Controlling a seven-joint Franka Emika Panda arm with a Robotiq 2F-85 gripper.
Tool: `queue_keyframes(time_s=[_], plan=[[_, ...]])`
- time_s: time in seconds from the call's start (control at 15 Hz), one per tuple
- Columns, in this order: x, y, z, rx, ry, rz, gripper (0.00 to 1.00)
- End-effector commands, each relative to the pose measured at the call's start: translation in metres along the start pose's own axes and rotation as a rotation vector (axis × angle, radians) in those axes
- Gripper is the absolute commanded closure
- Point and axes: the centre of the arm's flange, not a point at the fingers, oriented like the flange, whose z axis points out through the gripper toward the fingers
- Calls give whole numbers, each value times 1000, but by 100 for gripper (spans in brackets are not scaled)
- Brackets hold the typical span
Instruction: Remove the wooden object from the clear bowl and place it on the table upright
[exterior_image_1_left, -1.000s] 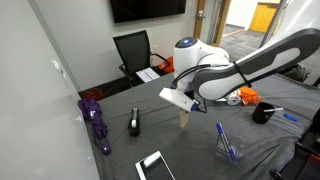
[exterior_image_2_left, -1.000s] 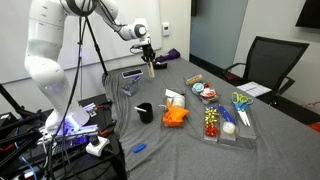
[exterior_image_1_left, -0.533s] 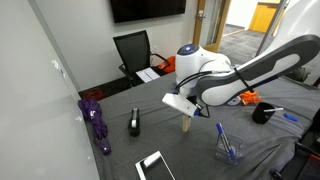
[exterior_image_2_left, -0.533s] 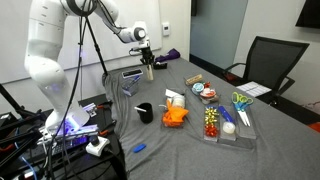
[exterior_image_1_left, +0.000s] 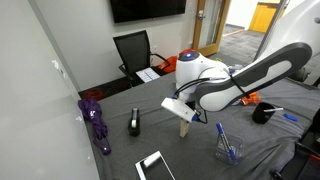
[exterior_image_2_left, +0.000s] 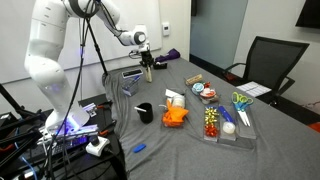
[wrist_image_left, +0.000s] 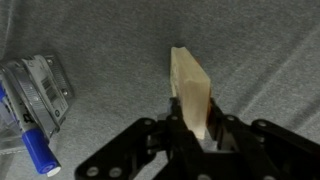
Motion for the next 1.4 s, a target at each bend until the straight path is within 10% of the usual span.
queue_keyframes(time_s=[0.0, 0.8, 0.87, 0.93, 1.33], plan=[[-1, 2, 7, 23, -43, 0, 93], [-4, -2, 10, 38, -60, 12, 93], [-4, -2, 10, 35, -55, 13, 88], [-4, -2, 11, 32, -55, 14, 47], [-3, 2, 5, 21, -53, 7, 12]])
